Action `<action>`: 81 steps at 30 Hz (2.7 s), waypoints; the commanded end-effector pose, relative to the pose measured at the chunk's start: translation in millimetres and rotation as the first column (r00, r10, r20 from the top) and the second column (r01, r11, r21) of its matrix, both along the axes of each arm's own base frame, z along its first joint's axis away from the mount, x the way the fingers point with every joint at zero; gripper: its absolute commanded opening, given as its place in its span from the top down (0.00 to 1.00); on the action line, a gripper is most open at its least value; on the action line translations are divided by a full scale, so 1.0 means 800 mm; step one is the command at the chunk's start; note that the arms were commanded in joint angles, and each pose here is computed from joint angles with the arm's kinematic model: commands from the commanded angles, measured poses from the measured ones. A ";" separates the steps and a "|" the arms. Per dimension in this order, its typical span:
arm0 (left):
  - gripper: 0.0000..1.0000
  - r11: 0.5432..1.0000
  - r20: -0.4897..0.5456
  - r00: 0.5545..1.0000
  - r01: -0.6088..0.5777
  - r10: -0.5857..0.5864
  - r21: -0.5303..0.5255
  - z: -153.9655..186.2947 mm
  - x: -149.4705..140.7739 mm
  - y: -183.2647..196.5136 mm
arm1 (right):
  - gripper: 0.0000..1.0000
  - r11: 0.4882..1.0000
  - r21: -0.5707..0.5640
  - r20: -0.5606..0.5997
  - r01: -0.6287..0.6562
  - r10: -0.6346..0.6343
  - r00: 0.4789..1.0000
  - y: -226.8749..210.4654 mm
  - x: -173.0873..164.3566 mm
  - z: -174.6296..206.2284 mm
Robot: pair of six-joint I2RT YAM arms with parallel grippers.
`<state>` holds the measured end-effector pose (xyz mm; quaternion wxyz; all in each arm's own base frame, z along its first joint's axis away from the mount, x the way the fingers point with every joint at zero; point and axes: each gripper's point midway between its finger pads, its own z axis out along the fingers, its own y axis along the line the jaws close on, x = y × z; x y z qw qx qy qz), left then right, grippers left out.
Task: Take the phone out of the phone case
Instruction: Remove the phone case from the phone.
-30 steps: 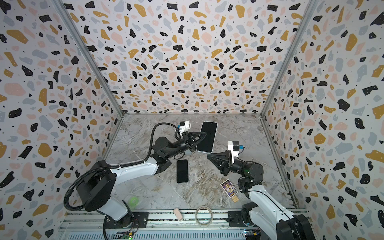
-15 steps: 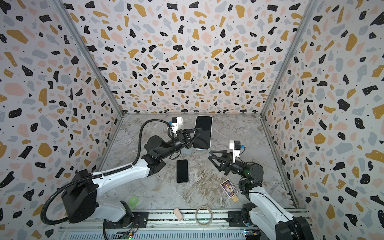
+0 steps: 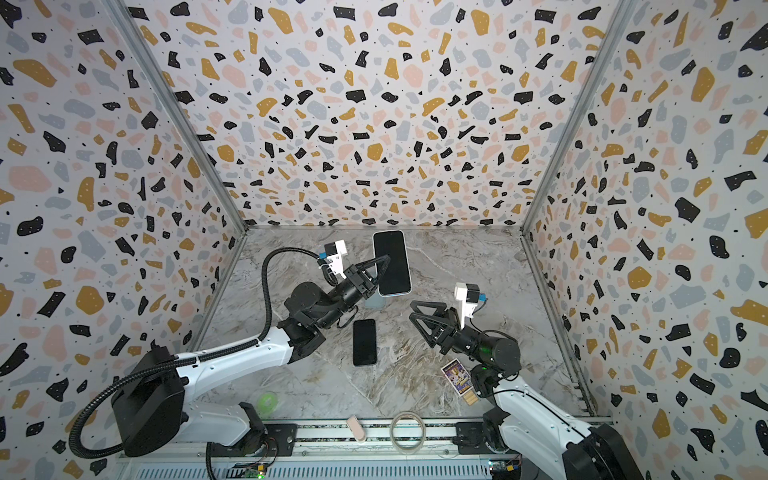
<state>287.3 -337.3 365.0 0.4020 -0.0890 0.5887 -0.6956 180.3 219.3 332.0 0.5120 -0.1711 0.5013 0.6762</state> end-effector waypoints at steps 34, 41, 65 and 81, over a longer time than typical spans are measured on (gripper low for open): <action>1.00 0.971 0.154 0.988 0.059 -0.023 -0.233 0.068 -0.054 0.021 | 0.58 0.994 0.111 -0.009 0.006 -0.005 1.000 -0.001 0.023 0.021; 1.00 0.965 0.165 0.986 0.080 -0.039 -0.248 0.072 -0.060 0.021 | 0.60 0.994 0.111 -0.012 0.006 -0.004 1.000 0.000 0.027 0.021; 1.00 0.944 0.206 0.973 0.166 -0.109 -0.284 0.088 -0.083 0.002 | 0.68 0.997 0.078 -0.097 -0.015 0.022 0.995 0.016 0.055 0.009; 1.00 0.974 0.223 0.967 0.158 -0.120 -0.161 0.072 -0.094 -0.026 | 0.67 0.995 0.081 -0.207 0.049 -0.031 0.978 0.002 0.079 0.000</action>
